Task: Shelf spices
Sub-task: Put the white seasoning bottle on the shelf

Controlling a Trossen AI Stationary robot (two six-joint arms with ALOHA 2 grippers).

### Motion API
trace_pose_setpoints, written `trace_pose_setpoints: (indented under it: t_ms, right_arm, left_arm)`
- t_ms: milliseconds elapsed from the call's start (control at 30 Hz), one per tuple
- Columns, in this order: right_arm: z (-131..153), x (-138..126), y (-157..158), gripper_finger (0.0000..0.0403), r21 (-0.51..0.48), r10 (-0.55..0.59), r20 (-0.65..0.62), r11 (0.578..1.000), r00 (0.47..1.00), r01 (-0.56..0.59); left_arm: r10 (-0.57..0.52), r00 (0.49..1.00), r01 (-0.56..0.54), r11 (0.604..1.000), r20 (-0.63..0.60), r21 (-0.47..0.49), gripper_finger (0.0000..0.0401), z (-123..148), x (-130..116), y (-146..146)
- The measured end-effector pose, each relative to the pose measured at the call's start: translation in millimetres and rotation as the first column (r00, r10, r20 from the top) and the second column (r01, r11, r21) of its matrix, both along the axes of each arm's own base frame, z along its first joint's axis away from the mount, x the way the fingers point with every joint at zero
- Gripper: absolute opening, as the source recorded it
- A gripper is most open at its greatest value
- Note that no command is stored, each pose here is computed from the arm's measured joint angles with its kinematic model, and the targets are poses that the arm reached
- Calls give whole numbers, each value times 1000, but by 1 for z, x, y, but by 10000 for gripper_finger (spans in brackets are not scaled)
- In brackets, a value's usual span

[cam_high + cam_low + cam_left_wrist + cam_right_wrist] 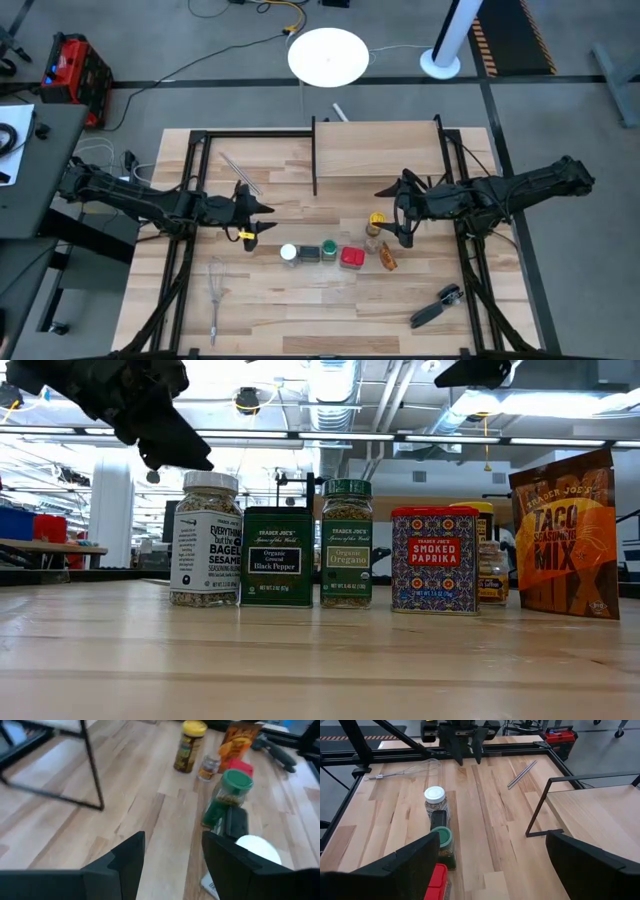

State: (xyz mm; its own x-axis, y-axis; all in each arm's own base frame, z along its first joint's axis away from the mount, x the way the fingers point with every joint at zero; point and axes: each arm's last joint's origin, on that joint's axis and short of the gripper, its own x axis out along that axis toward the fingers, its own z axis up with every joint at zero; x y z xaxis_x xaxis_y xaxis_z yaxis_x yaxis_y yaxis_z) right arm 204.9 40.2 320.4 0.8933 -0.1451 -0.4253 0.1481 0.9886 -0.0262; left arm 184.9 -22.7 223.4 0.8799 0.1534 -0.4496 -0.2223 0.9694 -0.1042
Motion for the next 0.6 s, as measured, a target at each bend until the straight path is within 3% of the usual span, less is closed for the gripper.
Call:
trace_pose_setpoints:
  t_ms: [133, 200, 267, 400, 600]
  right_arm:
    - [0, 0, 0, 366, -1, 0, -2, 1000, 1000, 0]
    - [0, 0, -1, 366, -2, -2, -3, 1000, 1000, 2]
    - [0, 0, -1, 366, -2, -3, -4, 1000, 1000, 3]
    - [-1, 0, -1, 366, -3, -3, -8, 1000, 1000, 3]
    - [-1, 0, -1, 366, -3, -3, -10, 1000, 1000, 3]
  left_arm:
    - [-276, 960, 275, 961, -36, -28, 186, -1, -2, -7]
    - [-355, 934, 355, 934, -23, -34, 186, 0, -3, -9]
    - [-369, 929, 368, 929, -21, -23, 186, 0, -2, -10]
    - [-295, 955, 296, 955, -37, 15, 186, -1, 0, -7]
    - [-307, 951, 306, 952, -48, -22, 220, -7, 6, -13]
